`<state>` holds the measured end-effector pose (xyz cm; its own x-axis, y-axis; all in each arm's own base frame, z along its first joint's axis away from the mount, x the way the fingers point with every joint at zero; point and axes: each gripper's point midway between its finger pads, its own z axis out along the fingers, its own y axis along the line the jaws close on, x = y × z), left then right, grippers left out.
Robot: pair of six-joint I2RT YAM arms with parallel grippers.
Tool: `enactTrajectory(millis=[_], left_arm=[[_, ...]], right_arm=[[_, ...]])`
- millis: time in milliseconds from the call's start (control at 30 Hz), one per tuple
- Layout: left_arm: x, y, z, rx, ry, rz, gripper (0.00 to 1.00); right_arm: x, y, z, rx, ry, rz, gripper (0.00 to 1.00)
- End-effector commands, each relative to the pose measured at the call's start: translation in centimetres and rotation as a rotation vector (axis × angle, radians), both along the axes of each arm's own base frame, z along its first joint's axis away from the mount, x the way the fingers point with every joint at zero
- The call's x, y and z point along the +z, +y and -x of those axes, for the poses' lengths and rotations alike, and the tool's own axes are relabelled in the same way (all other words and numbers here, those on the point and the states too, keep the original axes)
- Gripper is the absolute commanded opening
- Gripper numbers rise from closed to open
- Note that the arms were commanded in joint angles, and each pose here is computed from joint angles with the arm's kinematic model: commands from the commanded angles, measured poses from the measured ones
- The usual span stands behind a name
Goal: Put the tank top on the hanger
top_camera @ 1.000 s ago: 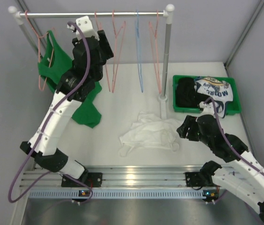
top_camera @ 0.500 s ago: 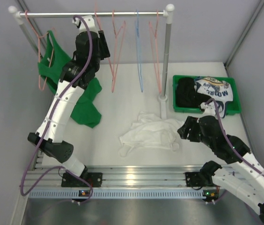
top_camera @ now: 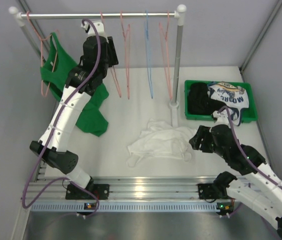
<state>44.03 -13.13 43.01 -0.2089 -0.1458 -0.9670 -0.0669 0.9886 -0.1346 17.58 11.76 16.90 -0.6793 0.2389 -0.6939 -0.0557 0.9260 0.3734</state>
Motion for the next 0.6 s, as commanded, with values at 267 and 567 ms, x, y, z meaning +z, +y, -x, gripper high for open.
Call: enactTrajectory(millis=[267,567], left_arm=[[2.2,2.4,1.3,0.074,-0.033,-0.048,0.36],[2.1,2.3,1.1,0.057,-0.03,-0.071,0.26]], right_arm=[[0.2,0.2,-0.2,0.005,-0.019,-0.019,0.6],[0.1,0.1,-0.2,0.005,-0.016,-0.013,0.6]])
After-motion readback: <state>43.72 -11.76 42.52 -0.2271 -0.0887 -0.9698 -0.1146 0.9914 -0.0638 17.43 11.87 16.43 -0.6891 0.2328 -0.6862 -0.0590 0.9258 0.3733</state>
